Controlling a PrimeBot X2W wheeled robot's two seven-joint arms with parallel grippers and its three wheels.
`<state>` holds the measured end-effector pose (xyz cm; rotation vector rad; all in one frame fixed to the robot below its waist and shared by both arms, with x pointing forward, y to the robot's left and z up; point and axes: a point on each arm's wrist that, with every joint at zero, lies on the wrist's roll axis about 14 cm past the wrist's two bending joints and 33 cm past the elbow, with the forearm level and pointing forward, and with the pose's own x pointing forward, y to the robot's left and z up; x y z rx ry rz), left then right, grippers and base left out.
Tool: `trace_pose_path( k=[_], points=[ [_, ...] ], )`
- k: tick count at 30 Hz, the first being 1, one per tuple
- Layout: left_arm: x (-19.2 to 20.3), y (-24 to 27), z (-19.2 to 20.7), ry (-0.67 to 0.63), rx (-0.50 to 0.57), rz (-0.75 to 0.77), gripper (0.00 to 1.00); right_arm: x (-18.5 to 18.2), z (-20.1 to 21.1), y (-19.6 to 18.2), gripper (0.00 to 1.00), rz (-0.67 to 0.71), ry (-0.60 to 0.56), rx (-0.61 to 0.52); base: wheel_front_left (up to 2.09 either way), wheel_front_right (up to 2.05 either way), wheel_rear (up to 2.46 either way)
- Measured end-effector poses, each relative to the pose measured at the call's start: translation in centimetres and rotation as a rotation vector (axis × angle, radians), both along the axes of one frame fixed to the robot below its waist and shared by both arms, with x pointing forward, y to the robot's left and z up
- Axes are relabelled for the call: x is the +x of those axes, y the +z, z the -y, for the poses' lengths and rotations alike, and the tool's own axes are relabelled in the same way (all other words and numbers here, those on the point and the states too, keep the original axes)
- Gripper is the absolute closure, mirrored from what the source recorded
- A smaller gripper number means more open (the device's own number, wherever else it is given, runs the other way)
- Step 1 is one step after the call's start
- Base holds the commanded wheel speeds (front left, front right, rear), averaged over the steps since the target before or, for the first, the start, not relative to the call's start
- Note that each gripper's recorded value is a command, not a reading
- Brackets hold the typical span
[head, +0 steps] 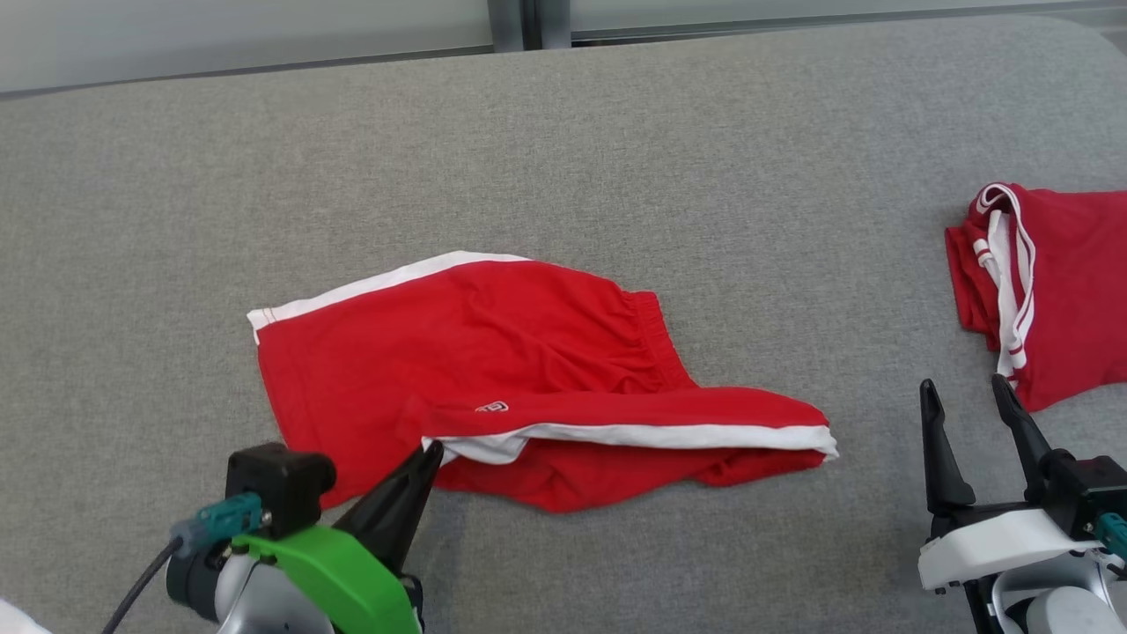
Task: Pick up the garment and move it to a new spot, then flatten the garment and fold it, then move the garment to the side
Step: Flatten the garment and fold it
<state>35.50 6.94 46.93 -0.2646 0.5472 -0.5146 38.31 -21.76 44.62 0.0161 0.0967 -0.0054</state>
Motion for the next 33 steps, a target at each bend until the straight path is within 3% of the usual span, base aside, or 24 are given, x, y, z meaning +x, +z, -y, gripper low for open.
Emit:
trace_pose_path(
  k=[5, 11, 19, 20, 21, 23, 33],
  points=[
    [-3.2, 0.3, -0.5, 0.056, -0.051, -0.079, 1.00, 0.8, -0.7, -0.2, 0.00, -0.001, 0.027, 0.000, 0.00, 0.00, 0.00],
    [-7.2, -4.5, -2.4, 0.111, -0.013, -0.290, 1.00, 1.2, -1.2, -0.6, 0.00, -0.009, 0.045, 0.002, 0.00, 0.00, 0.00],
    [-9.2, -7.5, -2.2, 0.059, 0.006, -0.398, 1.00, 1.0, -1.4, -0.6, 0.00, -0.013, 0.049, 0.003, 0.00, 0.00, 0.00],
    [-9.3, -7.9, -2.3, 0.054, 0.014, -0.406, 0.87, 0.9, -1.3, -0.6, 0.00, -0.013, 0.046, 0.002, 0.00, 0.00, 0.00],
    [-9.4, -8.2, -2.4, 0.052, 0.019, -0.412, 0.63, 0.9, -1.1, -0.6, 0.00, -0.012, 0.043, 0.001, 0.00, 0.00, 0.00],
    [-9.3, -8.6, -2.6, 0.051, 0.031, -0.411, 0.02, 0.8, -0.9, -0.5, 0.00, -0.012, 0.038, -0.002, 0.00, 0.00, 0.00],
    [-8.3, -7.8, -3.4, 0.073, 0.034, -0.364, 0.00, 0.3, -0.3, -0.4, 0.00, -0.010, 0.017, -0.006, 0.00, 0.00, 0.00]
  ],
)
